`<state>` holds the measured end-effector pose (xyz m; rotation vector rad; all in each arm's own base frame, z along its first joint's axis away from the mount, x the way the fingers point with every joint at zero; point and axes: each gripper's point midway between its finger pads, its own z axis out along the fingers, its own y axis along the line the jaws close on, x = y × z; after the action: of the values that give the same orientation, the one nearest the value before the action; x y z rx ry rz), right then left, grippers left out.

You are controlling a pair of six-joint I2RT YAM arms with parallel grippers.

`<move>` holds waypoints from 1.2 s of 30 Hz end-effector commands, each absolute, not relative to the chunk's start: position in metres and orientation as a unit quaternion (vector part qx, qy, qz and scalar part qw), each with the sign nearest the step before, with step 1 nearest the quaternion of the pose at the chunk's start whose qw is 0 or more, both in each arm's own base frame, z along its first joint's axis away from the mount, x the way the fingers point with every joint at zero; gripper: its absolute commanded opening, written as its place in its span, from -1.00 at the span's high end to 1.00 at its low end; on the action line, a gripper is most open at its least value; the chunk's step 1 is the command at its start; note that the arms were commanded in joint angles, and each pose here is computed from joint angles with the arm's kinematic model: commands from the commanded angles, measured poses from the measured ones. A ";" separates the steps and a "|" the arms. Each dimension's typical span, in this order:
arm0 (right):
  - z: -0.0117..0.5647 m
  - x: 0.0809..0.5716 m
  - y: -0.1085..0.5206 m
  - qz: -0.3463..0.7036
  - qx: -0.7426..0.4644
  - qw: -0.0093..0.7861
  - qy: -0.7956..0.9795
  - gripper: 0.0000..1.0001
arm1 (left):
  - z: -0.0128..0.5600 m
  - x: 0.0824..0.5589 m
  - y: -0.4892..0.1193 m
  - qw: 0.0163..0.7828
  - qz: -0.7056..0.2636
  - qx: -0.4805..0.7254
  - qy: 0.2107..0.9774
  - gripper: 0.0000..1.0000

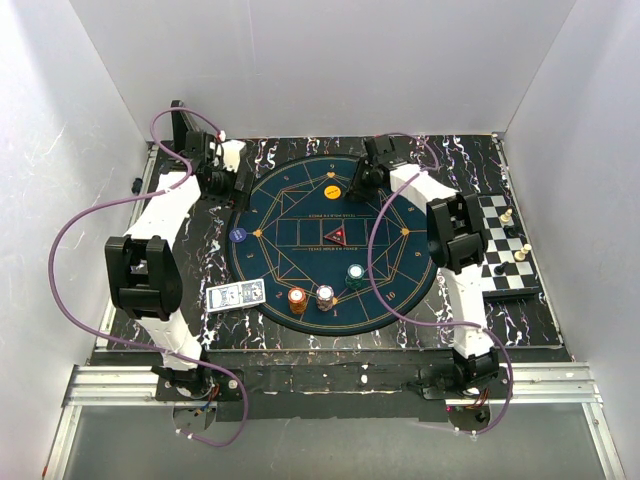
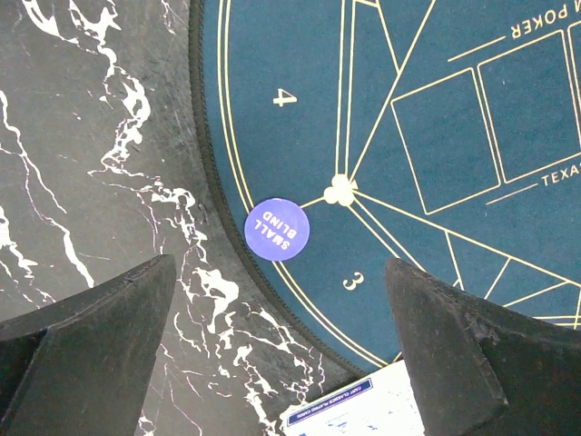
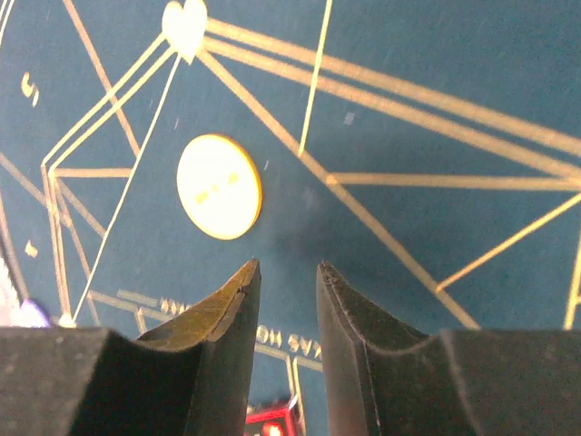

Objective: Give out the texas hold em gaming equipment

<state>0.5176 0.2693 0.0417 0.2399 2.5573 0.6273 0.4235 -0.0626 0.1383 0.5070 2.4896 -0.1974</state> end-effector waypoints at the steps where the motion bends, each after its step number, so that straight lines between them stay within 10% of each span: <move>1: 0.096 0.503 0.306 0.357 0.098 0.261 0.892 0.21 | 0.170 0.431 -0.063 0.329 -0.083 0.181 0.923 -0.99; 36: 0.040 0.566 0.310 0.379 0.246 0.207 0.867 0.10 | 0.169 0.428 -0.050 0.331 -0.093 0.159 0.926 -0.99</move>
<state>0.5407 0.3235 0.0421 0.6531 2.4704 1.1124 0.4279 -0.0463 0.1433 0.4348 2.4869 -0.2124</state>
